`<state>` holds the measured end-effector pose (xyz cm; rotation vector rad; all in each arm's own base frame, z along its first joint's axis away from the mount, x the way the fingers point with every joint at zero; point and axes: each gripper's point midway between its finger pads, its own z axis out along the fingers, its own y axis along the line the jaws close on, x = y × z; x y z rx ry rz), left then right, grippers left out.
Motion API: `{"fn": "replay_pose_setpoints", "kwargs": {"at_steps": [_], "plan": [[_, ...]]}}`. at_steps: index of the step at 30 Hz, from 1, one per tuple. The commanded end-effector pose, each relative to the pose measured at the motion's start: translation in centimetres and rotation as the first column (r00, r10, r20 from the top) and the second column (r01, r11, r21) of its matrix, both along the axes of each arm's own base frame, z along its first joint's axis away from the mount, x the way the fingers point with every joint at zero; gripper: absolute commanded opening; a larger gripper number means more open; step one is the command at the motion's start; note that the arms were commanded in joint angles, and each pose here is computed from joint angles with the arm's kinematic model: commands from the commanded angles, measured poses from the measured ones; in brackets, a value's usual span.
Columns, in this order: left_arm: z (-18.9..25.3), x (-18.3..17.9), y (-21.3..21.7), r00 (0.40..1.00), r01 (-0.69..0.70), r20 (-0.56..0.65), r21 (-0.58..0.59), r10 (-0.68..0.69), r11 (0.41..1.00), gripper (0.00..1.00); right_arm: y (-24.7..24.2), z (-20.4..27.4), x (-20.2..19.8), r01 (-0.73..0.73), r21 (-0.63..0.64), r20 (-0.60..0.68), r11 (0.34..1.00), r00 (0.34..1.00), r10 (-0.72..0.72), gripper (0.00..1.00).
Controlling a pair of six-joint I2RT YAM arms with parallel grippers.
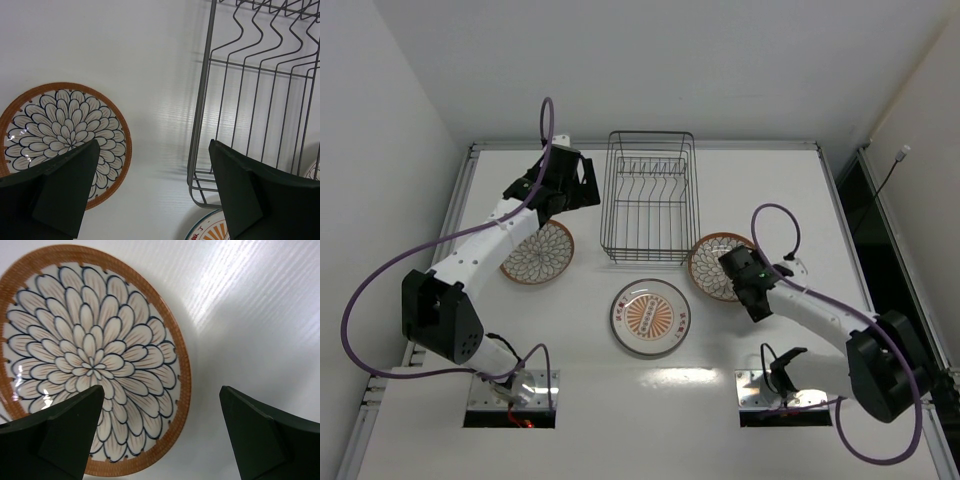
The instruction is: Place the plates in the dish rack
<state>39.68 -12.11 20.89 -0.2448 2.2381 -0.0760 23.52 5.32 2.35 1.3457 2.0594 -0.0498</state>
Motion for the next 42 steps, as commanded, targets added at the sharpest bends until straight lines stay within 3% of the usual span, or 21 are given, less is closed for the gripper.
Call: {"fn": "replay_pose_setpoints", "kwargs": {"at_steps": [1,11,29,42], "plan": [[1.0,0.6,0.2,0.999,-0.012,0.034,-0.003,0.012,1.000,0.90,0.4,0.3,0.0,-0.006,-0.005,-0.035,1.000,0.999,0.006,1.00],[1.0,0.6,0.2,0.999,-0.012,0.034,-0.003,0.012,1.000,0.90,0.0,0.0,-0.1,0.021,0.035,-0.063,0.999,0.998,-0.019,1.00],[1.0,0.6,0.2,0.999,-0.012,0.034,-0.003,0.012,1.000,0.90,0.0,-0.5,3.4,-0.005,0.025,-0.152,1.000,0.988,0.009,1.00],[1.0,0.6,0.2,0.999,-0.012,0.034,-0.003,0.012,1.000,0.90,-0.5,-0.3,5.1,0.064,0.070,-0.113,0.995,0.992,-0.056,1.00]]}}
